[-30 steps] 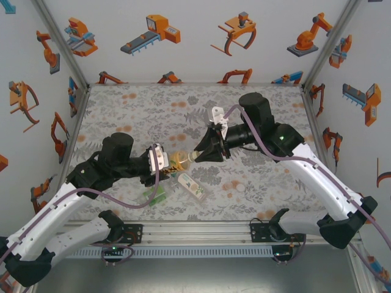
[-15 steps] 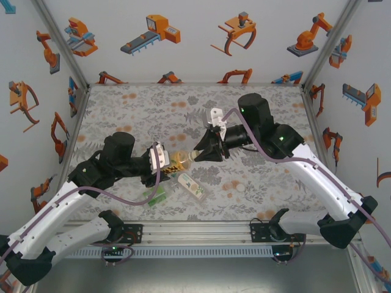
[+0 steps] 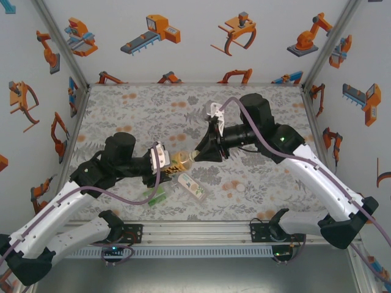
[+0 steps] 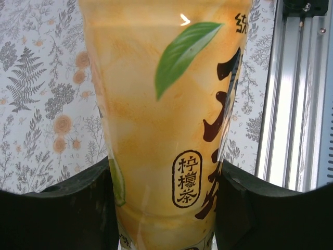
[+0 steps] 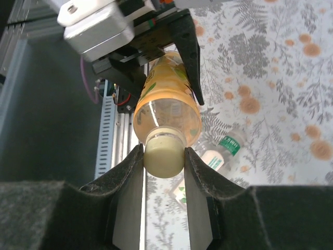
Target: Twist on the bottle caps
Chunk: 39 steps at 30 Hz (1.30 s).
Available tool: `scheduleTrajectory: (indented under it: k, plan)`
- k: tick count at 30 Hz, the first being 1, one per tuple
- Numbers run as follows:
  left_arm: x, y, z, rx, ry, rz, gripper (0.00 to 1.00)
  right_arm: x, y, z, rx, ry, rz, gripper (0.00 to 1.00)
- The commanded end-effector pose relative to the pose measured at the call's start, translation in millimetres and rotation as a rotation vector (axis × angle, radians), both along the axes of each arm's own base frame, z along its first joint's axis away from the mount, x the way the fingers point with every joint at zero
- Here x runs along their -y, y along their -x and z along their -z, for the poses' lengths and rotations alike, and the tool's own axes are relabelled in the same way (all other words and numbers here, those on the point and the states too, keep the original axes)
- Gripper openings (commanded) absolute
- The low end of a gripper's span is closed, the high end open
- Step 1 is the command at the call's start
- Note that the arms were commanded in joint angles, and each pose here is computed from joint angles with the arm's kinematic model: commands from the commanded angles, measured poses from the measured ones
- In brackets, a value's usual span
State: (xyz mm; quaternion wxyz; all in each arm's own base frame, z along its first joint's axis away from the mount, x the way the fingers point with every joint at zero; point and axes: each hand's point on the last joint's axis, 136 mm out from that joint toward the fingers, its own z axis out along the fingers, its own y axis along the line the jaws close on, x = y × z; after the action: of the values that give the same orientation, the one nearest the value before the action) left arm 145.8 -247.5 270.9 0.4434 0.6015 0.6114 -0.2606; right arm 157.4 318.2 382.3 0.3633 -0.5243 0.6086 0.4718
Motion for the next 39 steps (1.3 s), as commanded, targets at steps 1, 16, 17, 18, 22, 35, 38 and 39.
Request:
scheduleTrajectory:
  k: [1,16,17,18,22,35,38,39]
  plan:
    - [19.7,-9.8,-40.9,0.108,0.161,0.029,0.00,-0.9,-8.4,7.5,-0.218,0.049,0.189,0.00]
    - [31.7,-31.4,-40.9,0.144,0.222,-0.023,0.00,37.8,-52.9,83.1,-1.223,0.131,1.031,0.00]
    - [32.1,-32.5,-40.8,0.145,0.222,-0.026,0.00,38.5,-51.5,86.7,-1.272,0.128,1.052,0.00]
    - [32.9,-33.2,-39.6,0.145,0.223,-0.026,0.00,34.6,-50.8,88.4,-1.323,0.117,1.049,0.00]
    - [35.8,-34.4,-37.2,0.145,0.221,-0.018,0.00,22.3,-48.4,81.5,-1.361,0.115,0.988,0.07]
    - [32.0,-26.8,-18.6,0.130,0.142,0.021,0.00,41.2,-60.5,5.6,-0.889,0.023,0.885,0.66]
    - [31.8,-25.2,-17.7,0.124,0.137,0.029,0.00,45.3,-61.0,-8.0,-0.771,0.027,0.848,0.69]
    - [31.8,-24.5,-17.4,0.123,0.134,0.032,0.00,45.7,-59.5,-13.3,-0.711,0.035,0.820,0.68]
